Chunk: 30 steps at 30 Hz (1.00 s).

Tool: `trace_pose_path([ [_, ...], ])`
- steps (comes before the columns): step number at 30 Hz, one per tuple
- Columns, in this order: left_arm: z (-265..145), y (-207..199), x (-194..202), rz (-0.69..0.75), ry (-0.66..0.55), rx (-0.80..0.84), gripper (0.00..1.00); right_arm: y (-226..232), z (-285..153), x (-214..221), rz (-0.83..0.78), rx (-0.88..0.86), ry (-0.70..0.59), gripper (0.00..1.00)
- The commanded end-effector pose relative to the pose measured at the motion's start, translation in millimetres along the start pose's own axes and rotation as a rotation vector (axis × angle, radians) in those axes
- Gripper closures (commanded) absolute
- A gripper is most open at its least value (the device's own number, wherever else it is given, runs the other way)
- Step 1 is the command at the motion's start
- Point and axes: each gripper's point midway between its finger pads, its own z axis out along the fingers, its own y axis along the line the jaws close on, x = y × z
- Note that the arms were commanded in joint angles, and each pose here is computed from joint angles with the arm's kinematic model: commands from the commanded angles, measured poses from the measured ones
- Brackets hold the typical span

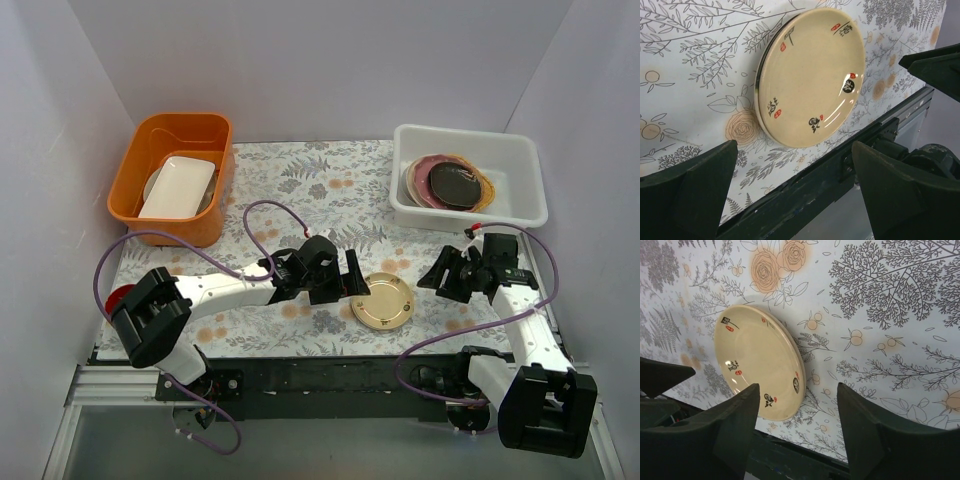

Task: Place the plates into the plastic bin on the countertop
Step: Pick up the plate at the center of the board.

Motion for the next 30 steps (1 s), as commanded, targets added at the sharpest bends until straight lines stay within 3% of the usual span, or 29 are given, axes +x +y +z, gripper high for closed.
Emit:
trace_pose_path([
  [1,-9.6,-5.3,0.0,-0.003,-0.003,0.036,0.02,2.6,-1.6,4.0,-0.035,-0.015,0.009,0.35],
  [25,-1.6,0.0,3.7,0.008,0.018,0.021,0.02,1.0,22.4,45.1,-0.049,0.026,0.155,0.51],
  [30,-3.6,-1.1,0.3,0.014,0.004,0.017,0.02,-3.8,29.7,48.7,-0.045,0.055,0.177,0.61],
])
